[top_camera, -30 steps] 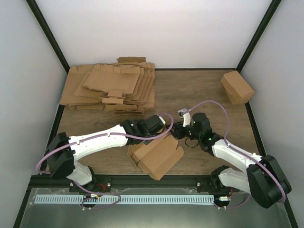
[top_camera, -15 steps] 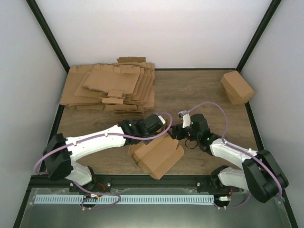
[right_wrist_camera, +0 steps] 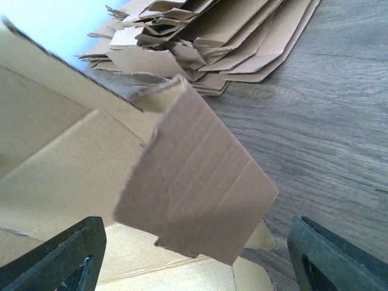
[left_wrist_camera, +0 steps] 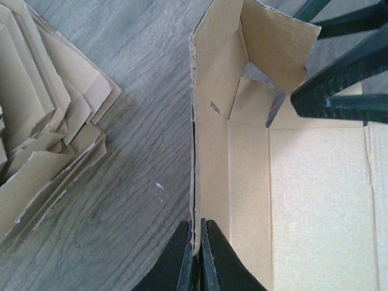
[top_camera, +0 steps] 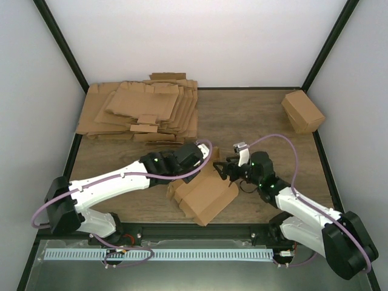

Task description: Fold the paper box

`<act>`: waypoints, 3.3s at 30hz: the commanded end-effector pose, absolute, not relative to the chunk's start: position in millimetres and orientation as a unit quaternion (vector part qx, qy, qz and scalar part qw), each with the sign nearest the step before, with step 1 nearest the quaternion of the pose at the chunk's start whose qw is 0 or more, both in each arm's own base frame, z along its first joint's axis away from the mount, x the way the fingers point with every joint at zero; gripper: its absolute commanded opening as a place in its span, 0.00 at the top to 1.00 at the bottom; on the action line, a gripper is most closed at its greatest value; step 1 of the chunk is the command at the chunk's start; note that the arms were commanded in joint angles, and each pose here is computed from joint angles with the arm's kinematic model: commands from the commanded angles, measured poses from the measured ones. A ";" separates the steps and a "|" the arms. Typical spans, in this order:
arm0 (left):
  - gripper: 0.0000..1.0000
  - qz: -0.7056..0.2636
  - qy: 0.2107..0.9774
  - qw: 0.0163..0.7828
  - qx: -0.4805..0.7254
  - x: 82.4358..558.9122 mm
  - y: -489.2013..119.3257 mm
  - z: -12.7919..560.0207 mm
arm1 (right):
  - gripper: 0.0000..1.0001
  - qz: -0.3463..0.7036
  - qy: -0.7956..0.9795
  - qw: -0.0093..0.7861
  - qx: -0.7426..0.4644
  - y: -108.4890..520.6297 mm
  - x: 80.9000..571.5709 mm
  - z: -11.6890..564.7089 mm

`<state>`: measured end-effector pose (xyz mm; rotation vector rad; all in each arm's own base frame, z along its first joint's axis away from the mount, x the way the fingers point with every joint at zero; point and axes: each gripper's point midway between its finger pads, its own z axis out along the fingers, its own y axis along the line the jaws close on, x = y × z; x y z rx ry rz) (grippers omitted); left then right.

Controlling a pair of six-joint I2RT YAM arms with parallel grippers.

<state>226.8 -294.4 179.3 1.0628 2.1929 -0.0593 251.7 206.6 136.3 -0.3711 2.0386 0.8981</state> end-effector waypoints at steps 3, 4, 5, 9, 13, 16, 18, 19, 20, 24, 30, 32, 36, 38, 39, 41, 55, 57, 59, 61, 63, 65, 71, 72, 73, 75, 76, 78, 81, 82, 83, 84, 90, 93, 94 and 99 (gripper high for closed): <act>0.96 -0.063 0.840 0.362 0.398 221.9 -301.6 199.3 | 0.17 0.358 0.790 0.467 -0.174 210.4 251.5 145.4; 0.96 -0.064 0.841 0.360 0.399 221.0 -301.4 199.0 | 0.17 0.358 0.788 0.469 -0.176 210.9 251.6 145.8; 0.96 -0.064 0.842 0.359 0.398 220.6 -301.1 198.7 | 0.18 0.358 0.786 0.471 -0.179 211.8 251.5 145.9; 0.96 -0.071 0.842 0.357 0.398 218.6 -301.5 200.3 | 0.22 0.342 0.789 0.477 -0.179 212.7 257.2 144.3; 0.96 -0.072 0.841 0.358 0.399 218.2 -301.3 201.5 | 0.30 0.317 0.802 0.479 -0.165 208.9 268.4 138.7; 0.96 -0.068 0.841 0.359 0.399 218.8 -300.2 201.4 | 0.41 0.294 0.815 0.476 -0.148 202.8 276.1 133.5; 0.96 -0.063 0.841 0.358 0.399 219.3 -299.0 201.1 | 0.47 0.275 0.824 0.476 -0.134 196.4 280.4 131.5; 0.96 -0.060 0.842 0.358 0.399 220.3 -298.1 200.5 | 0.49 0.267 0.828 0.477 -0.126 192.7 281.9 130.2; 0.96 -0.055 0.843 0.357 0.399 220.7 -297.5 198.8 | 0.51 0.263 0.828 0.479 -0.124 190.9 281.7 130.1; 0.96 -0.045 0.844 0.349 0.405 222.5 -298.7 191.3 | 0.63 0.252 0.831 0.483 -0.115 186.1 283.6 128.5; 0.96 -0.036 0.843 0.345 0.411 225.6 -302.1 186.4 | 0.61 0.225 0.855 0.456 -0.102 184.1 293.3 114.4; 0.96 -0.034 0.842 0.345 0.412 226.3 -302.6 186.1 | 0.60 0.212 0.865 0.444 -0.094 182.2 297.3 107.3; 0.96 -0.011 0.848 0.332 0.413 229.6 -300.6 175.2 | 0.57 0.207 0.876 0.428 -0.087 183.5 300.5 98.9; 0.96 -0.002 0.851 0.323 0.414 230.4 -300.4 167.2 | 0.55 0.215 0.878 0.417 -0.089 186.6 298.3 94.1; 0.96 0.001 0.853 0.318 0.413 230.5 -300.3 163.1 | 0.55 0.219 0.880 0.411 -0.090 188.3 296.8 90.7; 0.96 0.008 0.856 0.313 0.412 231.7 -300.3 155.7 | 0.56 0.219 0.884 0.404 -0.089 188.7 296.3 83.8; 0.96 0.026 0.862 0.278 0.422 226.0 -300.8 116.2 | 0.59 0.234 0.910 0.333 -0.085 200.4 290.8 47.0; 0.96 0.027 0.860 0.275 0.429 221.8 -303.6 112.3 | 0.60 0.241 0.908 0.332 -0.089 203.4 290.3 48.7; 0.96 0.035 0.858 0.274 0.432 220.0 -303.9 109.0 | 0.63 0.247 0.905 0.332 -0.096 206.0 290.1 50.8; 0.96 0.046 0.859 0.274 0.431 220.6 -301.6 106.9 | 0.63 0.250 0.904 0.331 -0.102 208.2 290.1 53.2; 0.96 0.052 0.860 0.277 0.426 222.2 -299.3 108.0 | 0.62 0.245 0.907 0.325 -0.105 208.2 290.1 51.7; 0.96 0.053 0.860 0.287 0.418 224.7 -298.4 113.8 | 0.59 0.225 0.917 0.313 -0.101 203.6 291.5 43.5; 0.96 0.064 0.856 0.308 0.410 229.2 -292.4 128.5 | 0.59 0.173 0.933 0.311 -0.056 184.3 298.4 36.9; 0.96 0.070 0.856 0.307 0.411 229.7 -290.1 127.9 | 0.62 0.170 0.934 0.310 -0.052 182.8 298.6 37.1; 0.96 0.077 0.855 0.307 0.411 230.6 -287.8 128.2 | 0.64 0.167 0.935 0.308 -0.048 181.8 298.7 37.4; 0.96 0.093 0.853 0.308 0.411 232.7 -283.2 128.1 | 0.65 0.169 0.937 0.301 -0.050 182.5 296.2 37.2; 0.96 0.100 0.852 0.309 0.411 233.7 -280.8 128.4 | 0.65 0.173 0.938 0.297 -0.053 183.3 293.8 36.6; 0.96 0.109 0.848 0.315 0.412 236.1 -278.6 131.9 | 0.66 0.185 0.937 0.289 -0.062 187.3 289.3 34.6; 0.96 0.102 0.844 0.321 0.417 236.2 -282.1 137.1 | 0.66 0.194 0.940 0.271 -0.075 193.6 286.5 27.4; 0.96 0.099 0.843 0.323 0.418 236.6 -283.4 139.3 | 0.66 0.192 0.942 0.263 -0.077 194.9 286.8 23.4; 0.96 0.098 0.841 0.326 0.420 236.9 -284.5 141.5 | 0.66 0.189 0.945 0.253 -0.081 196.1 286.8 18.2; 0.96 0.097 0.840 0.328 0.420 237.1 -285.0 143.2 | 0.66 0.191 0.946 0.247 -0.085 198.3 287.1 15.9; 0.96 0.089 0.839 0.331 0.423 236.9 -287.8 144.7 | 0.67 0.261 0.923 0.246 -0.136 225.0 280.0 30.9; 0.96 0.088 0.839 0.331 0.423 236.9 -288.6 143.2 | 0.67 0.286 0.912 0.247 -0.158 233.0 274.8 40.1; 0.96 0.088 0.839 0.330 0.424 236.6 -288.6 142.4 | 0.67 0.293 0.909 0.248 -0.164 234.8 273.5 42.9; 0.96 0.082 0.839 0.330 0.425 236.1 -291.0 141.7 | 0.66 0.313 0.900 0.242 -0.182 240.3 265.7 49.5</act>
